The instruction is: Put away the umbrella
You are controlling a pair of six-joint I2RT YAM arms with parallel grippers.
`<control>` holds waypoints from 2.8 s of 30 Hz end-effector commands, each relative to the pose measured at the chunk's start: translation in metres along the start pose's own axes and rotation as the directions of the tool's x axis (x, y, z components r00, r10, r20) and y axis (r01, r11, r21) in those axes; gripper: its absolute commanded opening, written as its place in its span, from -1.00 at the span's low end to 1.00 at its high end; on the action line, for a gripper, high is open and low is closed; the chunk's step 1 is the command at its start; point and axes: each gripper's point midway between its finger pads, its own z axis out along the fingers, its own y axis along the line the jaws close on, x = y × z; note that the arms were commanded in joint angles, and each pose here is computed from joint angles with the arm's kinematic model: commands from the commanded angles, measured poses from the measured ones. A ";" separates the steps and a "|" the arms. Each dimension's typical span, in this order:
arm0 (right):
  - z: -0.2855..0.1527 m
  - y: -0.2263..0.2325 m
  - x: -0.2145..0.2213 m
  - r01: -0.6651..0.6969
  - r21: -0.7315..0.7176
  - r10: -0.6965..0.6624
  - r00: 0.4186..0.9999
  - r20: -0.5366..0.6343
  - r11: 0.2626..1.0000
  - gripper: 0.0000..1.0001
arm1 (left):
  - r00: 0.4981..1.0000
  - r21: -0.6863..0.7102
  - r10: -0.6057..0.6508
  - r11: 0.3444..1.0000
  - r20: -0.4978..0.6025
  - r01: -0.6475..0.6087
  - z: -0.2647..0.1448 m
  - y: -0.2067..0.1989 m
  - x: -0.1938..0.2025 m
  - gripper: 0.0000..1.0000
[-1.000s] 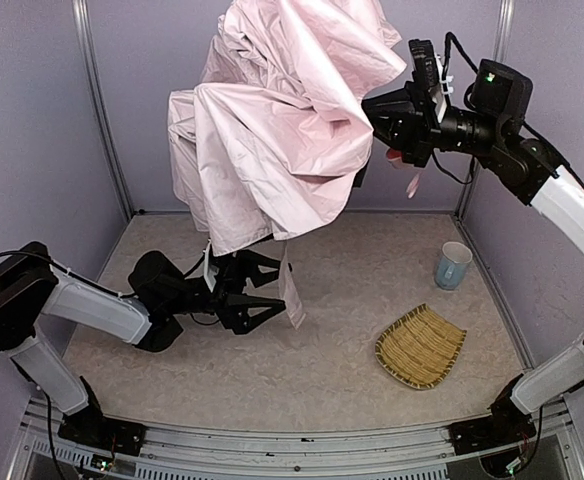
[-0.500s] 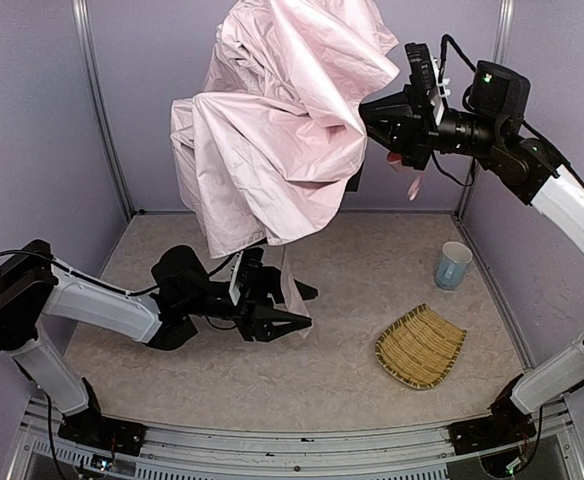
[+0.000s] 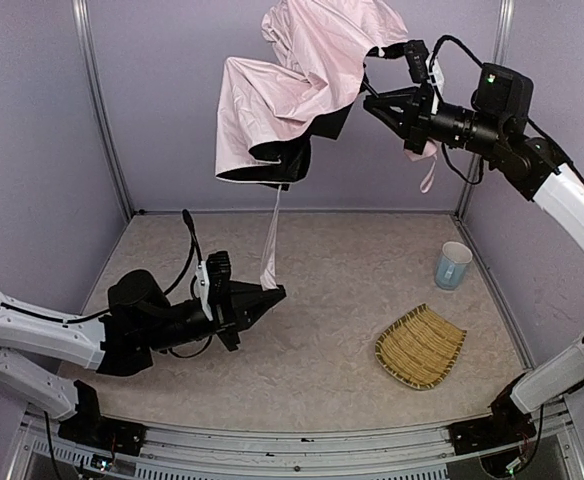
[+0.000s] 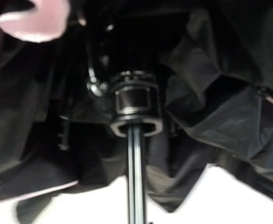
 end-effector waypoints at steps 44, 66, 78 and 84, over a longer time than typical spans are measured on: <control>-0.020 0.060 0.009 0.203 -0.464 -0.177 0.979 0.100 0.863 -1.00 | 0.875 -0.025 0.313 0.938 -0.370 -0.346 -0.045 0.028 0.062 0.98; -0.018 0.055 -0.025 0.288 -0.494 -0.229 0.957 0.178 0.820 -1.00 | 0.992 0.187 0.113 0.977 -0.057 -0.101 -0.019 0.013 0.010 0.98; -0.012 0.051 -0.025 0.280 -0.493 -0.218 0.959 0.181 0.824 -1.00 | 1.000 0.374 0.000 0.927 -0.010 0.004 0.013 -0.005 0.017 0.25; -0.014 0.047 -0.024 0.284 -0.449 -0.244 0.959 0.145 0.847 -1.00 | 0.999 0.343 -0.002 0.939 -0.047 0.018 -0.007 -0.006 0.029 -1.00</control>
